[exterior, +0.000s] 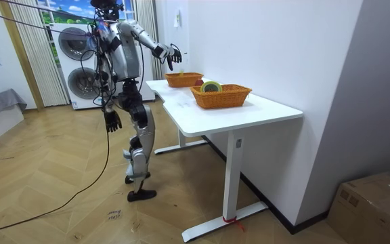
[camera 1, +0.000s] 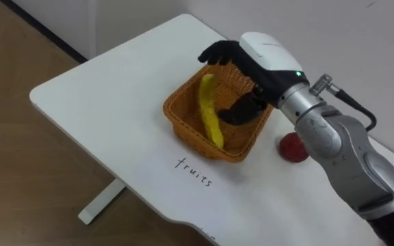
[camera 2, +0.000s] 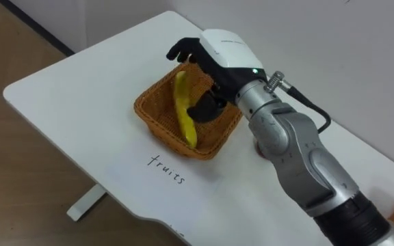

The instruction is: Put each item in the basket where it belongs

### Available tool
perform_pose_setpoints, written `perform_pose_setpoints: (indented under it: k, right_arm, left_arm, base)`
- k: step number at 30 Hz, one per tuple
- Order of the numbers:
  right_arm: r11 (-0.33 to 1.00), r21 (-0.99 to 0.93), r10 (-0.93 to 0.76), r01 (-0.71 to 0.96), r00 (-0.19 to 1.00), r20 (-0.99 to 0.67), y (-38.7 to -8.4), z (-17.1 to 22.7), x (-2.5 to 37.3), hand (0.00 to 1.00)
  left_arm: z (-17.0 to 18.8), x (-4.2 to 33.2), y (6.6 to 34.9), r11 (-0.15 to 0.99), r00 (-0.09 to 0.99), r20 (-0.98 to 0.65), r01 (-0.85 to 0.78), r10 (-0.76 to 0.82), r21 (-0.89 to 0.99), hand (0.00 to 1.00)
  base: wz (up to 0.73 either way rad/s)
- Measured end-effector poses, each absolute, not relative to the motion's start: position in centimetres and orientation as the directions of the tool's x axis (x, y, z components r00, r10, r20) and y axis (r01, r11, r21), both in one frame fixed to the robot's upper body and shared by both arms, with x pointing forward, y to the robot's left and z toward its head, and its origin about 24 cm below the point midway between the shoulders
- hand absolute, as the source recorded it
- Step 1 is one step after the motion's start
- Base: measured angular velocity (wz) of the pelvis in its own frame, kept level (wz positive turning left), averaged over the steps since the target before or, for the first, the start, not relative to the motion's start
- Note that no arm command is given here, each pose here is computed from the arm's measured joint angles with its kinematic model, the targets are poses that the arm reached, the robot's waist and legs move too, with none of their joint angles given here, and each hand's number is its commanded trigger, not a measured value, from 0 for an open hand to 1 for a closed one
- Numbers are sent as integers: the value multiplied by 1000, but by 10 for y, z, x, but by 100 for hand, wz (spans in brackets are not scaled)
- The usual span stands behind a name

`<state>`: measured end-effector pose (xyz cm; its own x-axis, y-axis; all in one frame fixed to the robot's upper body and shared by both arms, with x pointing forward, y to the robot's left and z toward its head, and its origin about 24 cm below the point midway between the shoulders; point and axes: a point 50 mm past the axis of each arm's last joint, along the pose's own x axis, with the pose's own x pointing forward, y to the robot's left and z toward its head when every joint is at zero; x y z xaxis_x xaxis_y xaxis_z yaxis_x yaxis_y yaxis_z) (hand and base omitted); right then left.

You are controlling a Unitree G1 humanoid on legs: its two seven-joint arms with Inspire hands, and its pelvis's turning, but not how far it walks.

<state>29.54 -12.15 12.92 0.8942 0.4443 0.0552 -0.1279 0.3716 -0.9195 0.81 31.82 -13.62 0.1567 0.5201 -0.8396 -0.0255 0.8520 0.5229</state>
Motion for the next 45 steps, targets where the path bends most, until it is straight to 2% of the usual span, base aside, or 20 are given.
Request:
perform_pose_setpoints:
  k: [13,35,45]
  right_arm:
    - [386,-917,435,-98,896,87,-122,130,296,0]
    - [404,-904,416,-138,908,48,-129,122,300,0]
    - [523,-840,404,-145,910,95,-133,126,301,0]
  left_arm:
    - [-135,9,321,848,159,-836,-22,526,530,0]
    - [-135,8,321,836,157,-824,-12,544,549,0]
    - [-139,-2,312,840,136,-832,1,538,543,0]
  base:
    - [1]
    - [0]
    - [-1]
